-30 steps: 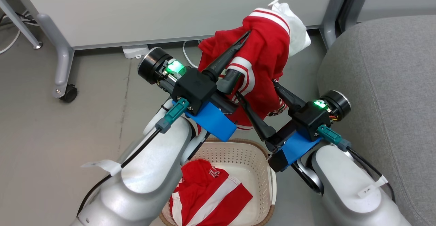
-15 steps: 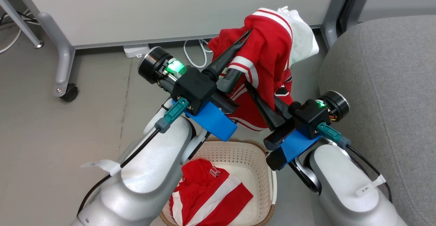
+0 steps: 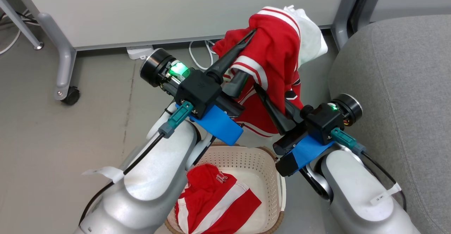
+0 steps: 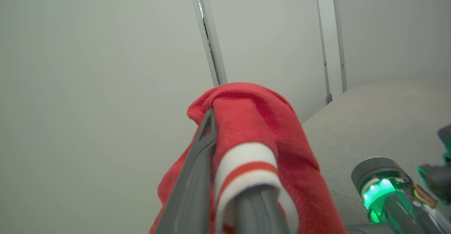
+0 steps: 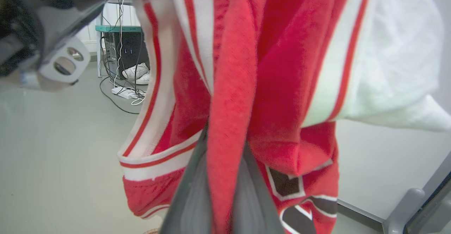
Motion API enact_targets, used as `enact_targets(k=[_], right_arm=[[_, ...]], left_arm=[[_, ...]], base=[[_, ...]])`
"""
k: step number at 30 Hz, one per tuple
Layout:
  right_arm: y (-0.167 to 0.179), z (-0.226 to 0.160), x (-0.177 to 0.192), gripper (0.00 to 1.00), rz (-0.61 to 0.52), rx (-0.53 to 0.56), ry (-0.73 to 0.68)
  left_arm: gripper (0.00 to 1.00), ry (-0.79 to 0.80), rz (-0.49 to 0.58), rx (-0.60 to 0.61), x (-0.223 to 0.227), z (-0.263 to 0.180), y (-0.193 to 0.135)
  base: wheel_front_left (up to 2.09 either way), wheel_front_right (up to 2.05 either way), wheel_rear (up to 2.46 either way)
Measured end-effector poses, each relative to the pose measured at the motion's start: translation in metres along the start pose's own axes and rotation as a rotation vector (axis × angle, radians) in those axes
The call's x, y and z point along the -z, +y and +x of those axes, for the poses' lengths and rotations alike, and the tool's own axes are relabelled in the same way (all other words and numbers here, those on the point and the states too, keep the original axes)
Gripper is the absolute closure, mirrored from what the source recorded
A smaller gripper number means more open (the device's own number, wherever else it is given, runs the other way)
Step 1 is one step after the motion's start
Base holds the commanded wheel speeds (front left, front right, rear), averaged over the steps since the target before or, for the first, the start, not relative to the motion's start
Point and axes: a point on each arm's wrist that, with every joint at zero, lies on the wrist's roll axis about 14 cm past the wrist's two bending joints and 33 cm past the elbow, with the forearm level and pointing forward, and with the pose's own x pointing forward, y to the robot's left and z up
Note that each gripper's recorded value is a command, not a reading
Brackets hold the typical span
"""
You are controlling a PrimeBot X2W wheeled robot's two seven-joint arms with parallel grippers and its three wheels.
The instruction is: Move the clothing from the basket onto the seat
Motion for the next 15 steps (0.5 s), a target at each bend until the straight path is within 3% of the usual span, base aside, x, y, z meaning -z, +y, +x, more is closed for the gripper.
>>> enact_targets(k=[15], right_arm=[[-0.015, -0.002, -0.003, 1.00, 0.018, 0.048, -0.022]], left_arm=[[0.00, 0.050, -0.005, -0.019, 0.021, -0.008, 0.005]], base=[[0.00, 0.00, 0.00]])
